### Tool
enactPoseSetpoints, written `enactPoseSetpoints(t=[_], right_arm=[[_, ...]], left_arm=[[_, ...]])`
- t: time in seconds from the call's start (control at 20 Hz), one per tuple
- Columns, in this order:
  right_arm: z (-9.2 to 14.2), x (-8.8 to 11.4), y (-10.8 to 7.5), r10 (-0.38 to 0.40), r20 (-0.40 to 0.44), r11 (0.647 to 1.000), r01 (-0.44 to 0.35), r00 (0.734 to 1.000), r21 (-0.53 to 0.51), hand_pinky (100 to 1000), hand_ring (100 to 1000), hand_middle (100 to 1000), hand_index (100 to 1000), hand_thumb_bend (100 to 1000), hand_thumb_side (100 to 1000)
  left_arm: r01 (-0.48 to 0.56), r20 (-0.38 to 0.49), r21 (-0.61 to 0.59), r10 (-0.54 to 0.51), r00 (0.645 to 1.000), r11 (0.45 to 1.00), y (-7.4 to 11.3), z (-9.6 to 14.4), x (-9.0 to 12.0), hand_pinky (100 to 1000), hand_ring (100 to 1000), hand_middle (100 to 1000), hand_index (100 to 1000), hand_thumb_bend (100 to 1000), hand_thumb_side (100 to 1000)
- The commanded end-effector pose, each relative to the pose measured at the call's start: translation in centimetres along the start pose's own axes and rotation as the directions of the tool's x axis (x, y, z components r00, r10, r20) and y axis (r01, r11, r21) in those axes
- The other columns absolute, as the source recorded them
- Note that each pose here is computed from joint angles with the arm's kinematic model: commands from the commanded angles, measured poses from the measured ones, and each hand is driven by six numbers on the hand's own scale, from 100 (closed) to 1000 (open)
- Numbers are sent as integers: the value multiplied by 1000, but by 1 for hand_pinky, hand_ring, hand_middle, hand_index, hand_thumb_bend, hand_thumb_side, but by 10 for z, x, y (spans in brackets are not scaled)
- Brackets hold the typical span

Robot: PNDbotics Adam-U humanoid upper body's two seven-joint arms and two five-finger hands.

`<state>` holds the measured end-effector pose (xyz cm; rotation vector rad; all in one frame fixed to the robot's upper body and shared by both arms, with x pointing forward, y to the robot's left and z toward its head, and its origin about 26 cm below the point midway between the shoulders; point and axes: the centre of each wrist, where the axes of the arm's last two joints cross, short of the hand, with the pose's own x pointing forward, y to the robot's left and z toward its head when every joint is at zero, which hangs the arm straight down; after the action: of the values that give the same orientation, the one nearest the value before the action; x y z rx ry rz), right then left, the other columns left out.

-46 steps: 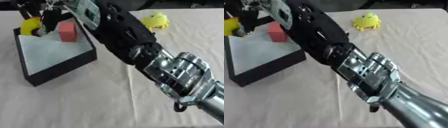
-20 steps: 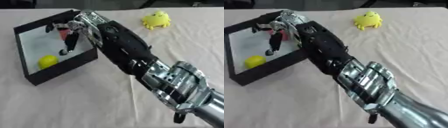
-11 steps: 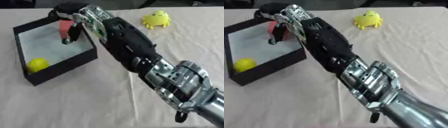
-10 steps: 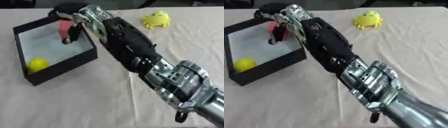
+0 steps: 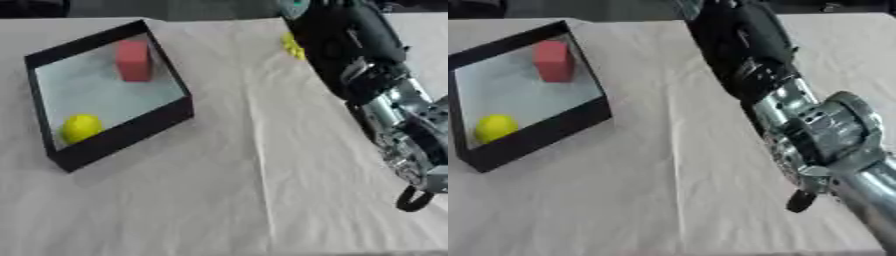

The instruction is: Pick up objects on the table and place them in the box.

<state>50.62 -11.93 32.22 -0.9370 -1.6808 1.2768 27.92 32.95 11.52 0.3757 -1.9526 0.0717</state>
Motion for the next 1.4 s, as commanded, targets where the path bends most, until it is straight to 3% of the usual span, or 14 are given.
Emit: enactPoseSetpoints(t=[0.05,0.2,0.5,0.75,1.05,1.4], right_arm=[[5,-22,-24,33,-78,998,-36,996,-43,938,943,895,952,374,304],[7,-38,-22,20,-135,999,-24,991,-29,934,936,887,949,411,355],[11,-62,-8,38,-210,999,-34,977,25,942,949,891,955,470,331],[15,-78,-4,55,-175,987,-27,983,156,957,960,897,961,456,284],[17,-83,-4,72,-128,955,-32,989,295,966,970,902,952,402,100],[19,-88,-9,102,-134,933,-49,986,356,966,973,904,941,406,118]], left_arm=[[28,30,9,-28,999,1000,7,-4,7,890,752,773,792,157,878],[28,29,6,-28,999,1000,7,-4,7,890,752,773,792,157,879],[29,30,10,-29,999,1000,7,-4,7,890,752,773,792,157,879],[29,27,11,-30,999,1000,7,-3,6,889,752,773,792,157,881],[31,24,12,-32,999,999,8,-3,6,889,752,773,792,157,881],[30,27,12,-30,999,999,7,-4,7,889,751,773,792,156,882]])
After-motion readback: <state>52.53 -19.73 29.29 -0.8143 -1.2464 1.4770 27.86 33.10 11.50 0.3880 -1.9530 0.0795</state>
